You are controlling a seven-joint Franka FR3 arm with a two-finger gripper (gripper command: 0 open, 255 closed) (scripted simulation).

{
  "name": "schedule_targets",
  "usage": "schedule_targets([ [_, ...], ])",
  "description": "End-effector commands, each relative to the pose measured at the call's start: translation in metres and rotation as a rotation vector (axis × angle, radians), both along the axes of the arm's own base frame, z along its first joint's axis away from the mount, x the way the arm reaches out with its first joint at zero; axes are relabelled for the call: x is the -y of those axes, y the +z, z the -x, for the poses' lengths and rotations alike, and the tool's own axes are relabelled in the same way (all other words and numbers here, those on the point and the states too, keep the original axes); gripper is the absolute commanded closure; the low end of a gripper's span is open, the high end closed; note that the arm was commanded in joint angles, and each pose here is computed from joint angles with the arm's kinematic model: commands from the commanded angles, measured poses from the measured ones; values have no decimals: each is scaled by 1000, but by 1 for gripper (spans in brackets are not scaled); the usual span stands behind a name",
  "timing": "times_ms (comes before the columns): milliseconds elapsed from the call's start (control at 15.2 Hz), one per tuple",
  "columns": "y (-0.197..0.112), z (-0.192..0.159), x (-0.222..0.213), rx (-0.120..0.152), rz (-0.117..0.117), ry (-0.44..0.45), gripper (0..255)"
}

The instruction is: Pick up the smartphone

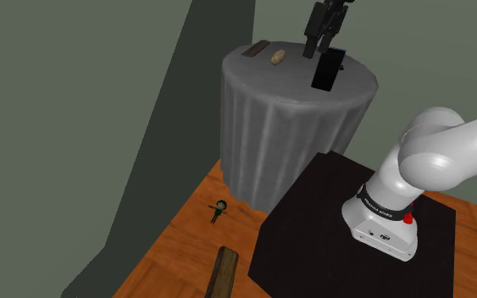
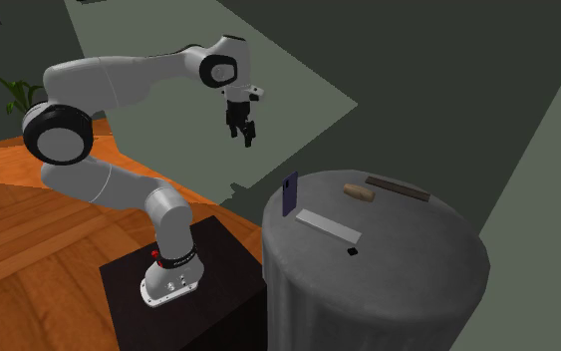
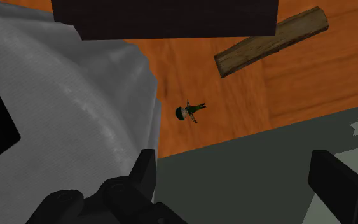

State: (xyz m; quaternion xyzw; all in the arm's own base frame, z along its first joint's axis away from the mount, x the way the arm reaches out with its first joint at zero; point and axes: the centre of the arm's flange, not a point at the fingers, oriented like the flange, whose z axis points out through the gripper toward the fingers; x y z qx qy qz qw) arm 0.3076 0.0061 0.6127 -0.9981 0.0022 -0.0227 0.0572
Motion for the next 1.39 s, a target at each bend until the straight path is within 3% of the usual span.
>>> schedule_targets([
  [0,0,0,0,0,0,0,0],
  [1188,-8,-37,219,144,94,224,0],
  [1320,-13,-39,228,150,98,233,0],
])
